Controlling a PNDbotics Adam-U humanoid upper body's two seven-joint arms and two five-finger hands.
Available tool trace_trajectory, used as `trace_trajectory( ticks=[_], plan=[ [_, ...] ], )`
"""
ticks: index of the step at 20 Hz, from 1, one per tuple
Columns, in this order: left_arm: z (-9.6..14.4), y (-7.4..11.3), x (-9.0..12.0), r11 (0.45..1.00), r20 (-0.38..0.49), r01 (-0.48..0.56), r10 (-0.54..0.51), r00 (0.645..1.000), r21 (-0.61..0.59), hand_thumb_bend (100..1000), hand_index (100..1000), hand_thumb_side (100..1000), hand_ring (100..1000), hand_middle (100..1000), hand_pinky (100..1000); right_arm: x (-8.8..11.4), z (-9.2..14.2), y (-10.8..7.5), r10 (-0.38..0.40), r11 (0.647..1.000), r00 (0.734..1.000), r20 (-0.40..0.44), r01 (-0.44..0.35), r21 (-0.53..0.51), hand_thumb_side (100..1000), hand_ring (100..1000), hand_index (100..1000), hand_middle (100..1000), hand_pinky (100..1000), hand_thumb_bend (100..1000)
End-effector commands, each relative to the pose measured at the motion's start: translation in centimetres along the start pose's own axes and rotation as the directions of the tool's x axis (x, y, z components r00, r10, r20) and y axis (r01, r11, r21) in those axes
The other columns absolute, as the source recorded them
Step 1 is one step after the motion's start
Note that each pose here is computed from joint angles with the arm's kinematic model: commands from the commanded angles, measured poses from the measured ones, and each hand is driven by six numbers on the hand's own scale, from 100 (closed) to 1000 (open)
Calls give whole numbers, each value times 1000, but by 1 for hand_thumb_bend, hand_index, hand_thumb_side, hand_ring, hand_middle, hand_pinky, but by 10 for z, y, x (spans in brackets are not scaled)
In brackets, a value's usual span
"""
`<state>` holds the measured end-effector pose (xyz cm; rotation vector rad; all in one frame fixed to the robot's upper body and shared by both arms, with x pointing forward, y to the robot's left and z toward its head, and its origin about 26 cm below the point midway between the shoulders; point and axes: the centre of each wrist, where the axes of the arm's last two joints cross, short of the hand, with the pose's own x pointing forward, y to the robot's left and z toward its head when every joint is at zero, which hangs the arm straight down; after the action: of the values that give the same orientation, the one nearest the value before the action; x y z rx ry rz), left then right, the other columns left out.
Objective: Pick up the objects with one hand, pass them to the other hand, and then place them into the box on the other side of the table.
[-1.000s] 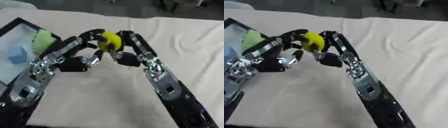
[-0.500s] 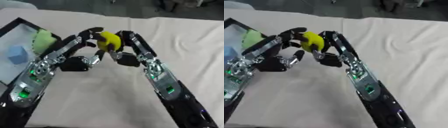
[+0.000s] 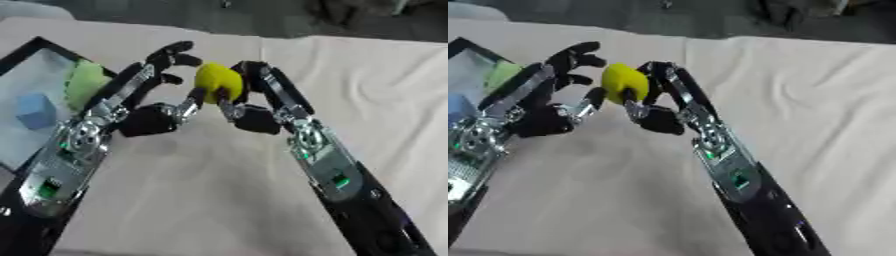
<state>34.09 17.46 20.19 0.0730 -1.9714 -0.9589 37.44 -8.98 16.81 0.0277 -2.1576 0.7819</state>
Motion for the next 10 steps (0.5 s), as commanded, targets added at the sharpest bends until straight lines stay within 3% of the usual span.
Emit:
trace_trajectory(
  ticks=[1, 10],
  plan=[
    [-2, 3, 4, 1000, 17, -4, 4, 1000, -16, 222, 868, 515, 1000, 1000, 873, 11, -6, -3, -4, 1000, 999, 45, 4, -1, 159, 407, 458, 224, 470, 100],
    [-3, 2, -2, 993, 5, -7, 7, 1000, -119, 300, 876, 609, 1000, 1000, 895, 13, -7, -3, -12, 1000, 999, 53, 11, 11, 156, 407, 457, 223, 467, 100]
  ],
)
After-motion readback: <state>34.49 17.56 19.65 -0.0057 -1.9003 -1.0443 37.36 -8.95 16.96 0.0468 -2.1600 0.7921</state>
